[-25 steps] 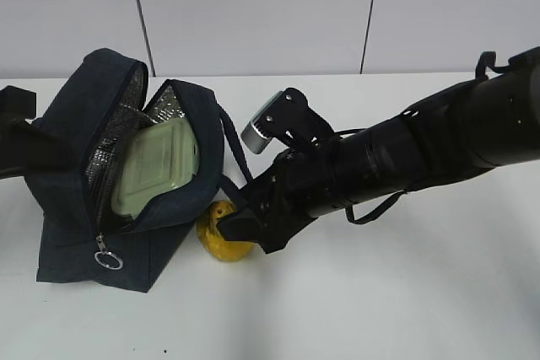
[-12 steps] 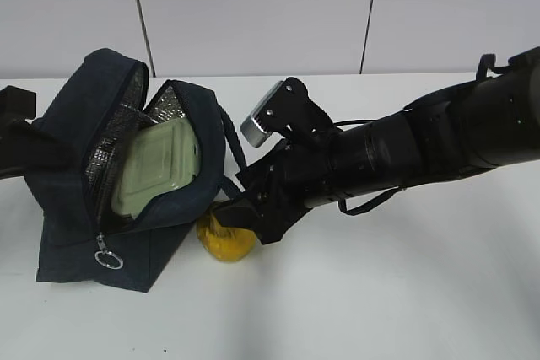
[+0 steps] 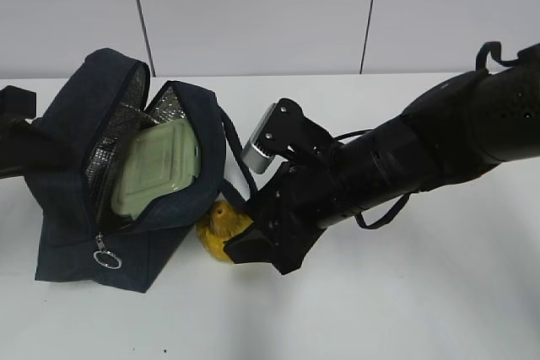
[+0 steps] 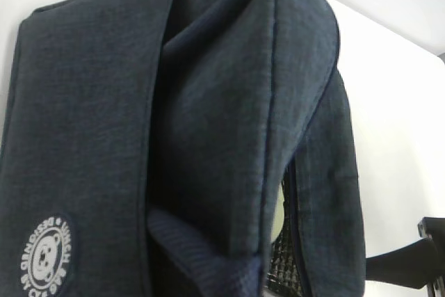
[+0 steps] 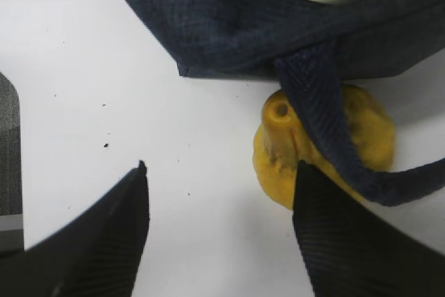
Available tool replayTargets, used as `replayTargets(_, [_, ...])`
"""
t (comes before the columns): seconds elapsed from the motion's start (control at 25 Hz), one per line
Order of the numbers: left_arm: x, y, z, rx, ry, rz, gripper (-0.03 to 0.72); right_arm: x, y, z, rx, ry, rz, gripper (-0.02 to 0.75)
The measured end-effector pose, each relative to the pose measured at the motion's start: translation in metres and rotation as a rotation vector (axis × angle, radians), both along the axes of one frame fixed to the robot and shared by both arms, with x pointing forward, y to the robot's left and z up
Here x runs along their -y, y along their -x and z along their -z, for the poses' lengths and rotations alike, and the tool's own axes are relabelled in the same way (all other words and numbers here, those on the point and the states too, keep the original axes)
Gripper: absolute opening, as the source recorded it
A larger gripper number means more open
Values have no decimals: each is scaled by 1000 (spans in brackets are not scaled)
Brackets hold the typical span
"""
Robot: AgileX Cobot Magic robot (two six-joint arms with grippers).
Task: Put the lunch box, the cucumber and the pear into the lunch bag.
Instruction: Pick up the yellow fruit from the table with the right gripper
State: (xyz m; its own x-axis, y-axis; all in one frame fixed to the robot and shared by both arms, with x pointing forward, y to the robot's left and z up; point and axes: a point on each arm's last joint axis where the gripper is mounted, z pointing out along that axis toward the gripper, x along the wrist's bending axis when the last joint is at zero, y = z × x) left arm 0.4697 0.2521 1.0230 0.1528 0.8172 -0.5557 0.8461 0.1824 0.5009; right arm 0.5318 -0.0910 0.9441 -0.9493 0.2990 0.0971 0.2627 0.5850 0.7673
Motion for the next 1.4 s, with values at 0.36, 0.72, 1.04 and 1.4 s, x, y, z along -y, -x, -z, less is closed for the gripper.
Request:
replayTargets(0.36, [0, 0, 0, 0, -1, 0, -19, -1, 2, -10, 0, -41, -5, 505])
replayTargets(0.72, [0, 0, 0, 1, -2, -1, -19, -5, -5, 1, 36, -86, 11, 505])
replayTargets(1.04, [0, 0, 0, 1, -2, -1, -19, -8, -12, 21, 16, -92, 31, 505])
replayTargets(1.4, [0, 0, 0, 2, -3, -2, -19, -14, -25, 13, 87, -133, 43, 505])
